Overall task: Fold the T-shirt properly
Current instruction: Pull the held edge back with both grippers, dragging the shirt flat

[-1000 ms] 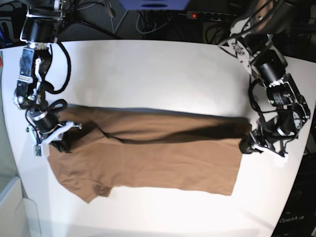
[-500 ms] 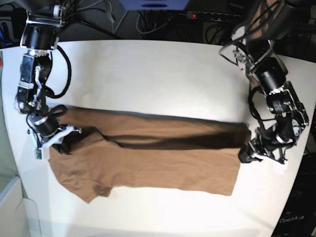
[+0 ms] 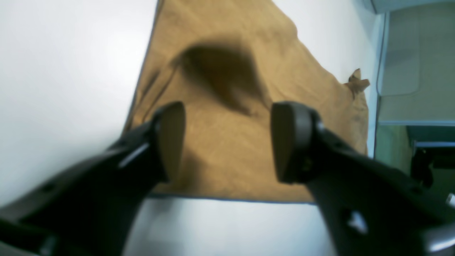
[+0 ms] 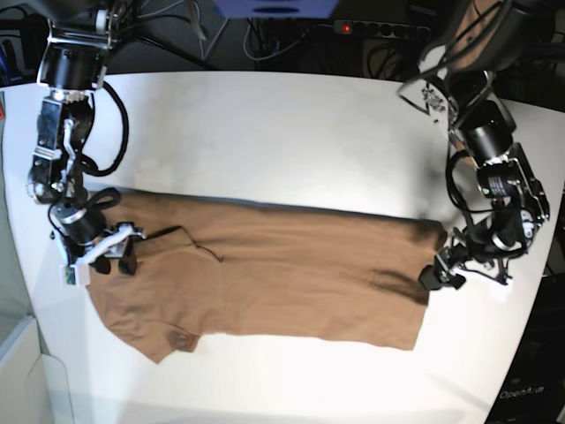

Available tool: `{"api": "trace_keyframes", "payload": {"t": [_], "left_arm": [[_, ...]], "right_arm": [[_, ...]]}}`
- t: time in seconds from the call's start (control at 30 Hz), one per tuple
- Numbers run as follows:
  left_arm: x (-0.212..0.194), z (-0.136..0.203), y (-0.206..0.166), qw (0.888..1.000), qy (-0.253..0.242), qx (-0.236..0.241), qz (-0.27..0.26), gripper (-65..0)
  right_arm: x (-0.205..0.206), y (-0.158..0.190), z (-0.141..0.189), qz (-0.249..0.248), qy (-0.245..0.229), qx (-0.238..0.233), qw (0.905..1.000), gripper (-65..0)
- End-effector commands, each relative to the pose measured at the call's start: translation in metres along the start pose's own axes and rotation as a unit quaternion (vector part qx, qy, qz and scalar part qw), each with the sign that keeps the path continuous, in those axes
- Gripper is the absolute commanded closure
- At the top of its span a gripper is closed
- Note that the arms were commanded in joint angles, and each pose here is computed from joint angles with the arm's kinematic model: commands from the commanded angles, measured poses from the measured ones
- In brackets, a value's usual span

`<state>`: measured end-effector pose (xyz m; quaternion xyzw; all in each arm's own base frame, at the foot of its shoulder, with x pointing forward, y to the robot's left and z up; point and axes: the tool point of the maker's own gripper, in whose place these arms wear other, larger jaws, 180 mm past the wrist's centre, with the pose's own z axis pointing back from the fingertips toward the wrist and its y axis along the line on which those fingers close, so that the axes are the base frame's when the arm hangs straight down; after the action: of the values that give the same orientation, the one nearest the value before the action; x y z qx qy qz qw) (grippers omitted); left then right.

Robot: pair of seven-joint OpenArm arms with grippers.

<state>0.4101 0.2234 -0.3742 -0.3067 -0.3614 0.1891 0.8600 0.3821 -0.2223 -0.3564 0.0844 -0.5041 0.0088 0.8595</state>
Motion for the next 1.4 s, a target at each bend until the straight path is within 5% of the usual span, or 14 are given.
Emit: {"api": "trace_keyframes", "payload": {"t": [0.0,0.2,0.33,0.4,0.5,0.53,0.8,1.03,1.37], "left_arm": [[0.025,0.006,-0.01,0.999,-0.032,-0.012,-0.013,-41.4],[0.024,0.006,-0.01,0.999,-0.03,-0.012,-0.013,-41.4],[0.012,0.006,-0.003,1.0,-0.02,-0.005,-0.01,-39.4],[0.012,0.006,-0.002,1.0,-0.019,-0.005,-0.01,-27.1],[0.011,0.004,-0.002,1.0,-0.017,-0.004,-0.006,-3.3],[0.01,0.004,-0.002,1.0,-0.015,-0.003,-0.005,-0.1],[0.009,-0.001,-0.008,1.0,-0.013,-0.009,-0.005,-2.5],[0.004,-0.035,-0.048,0.997,-0.001,-0.013,-0.081,-2.5],[-0.03,-0.045,-0.007,0.995,0.049,0.06,-0.067,-2.4]], "right_arm": [[0.024,-0.004,0.002,0.008,-0.034,-0.001,0.9994,-31.0],[0.018,-0.006,0.005,0.007,-0.028,-0.004,0.9996,-29.0],[0.009,-0.006,0.008,0.006,-0.027,-0.004,0.9996,-14.4],[0.006,-0.009,0.011,0.011,-0.027,-0.006,0.9996,-5.8],[0.003,-0.01,0.01,0.009,-0.024,-0.007,0.9996,-2.9],[0.003,-0.011,0.01,0.01,-0.023,-0.008,0.9997,-2.9],[-0.028,-0.024,0.004,-0.013,0.009,-0.017,0.9997,-2.8],[-0.048,-0.023,-0.007,-0.009,0.031,-0.007,0.9994,-2.8],[-0.064,-0.027,-0.009,-0.011,0.055,-0.009,0.9984,-2.6]]}}
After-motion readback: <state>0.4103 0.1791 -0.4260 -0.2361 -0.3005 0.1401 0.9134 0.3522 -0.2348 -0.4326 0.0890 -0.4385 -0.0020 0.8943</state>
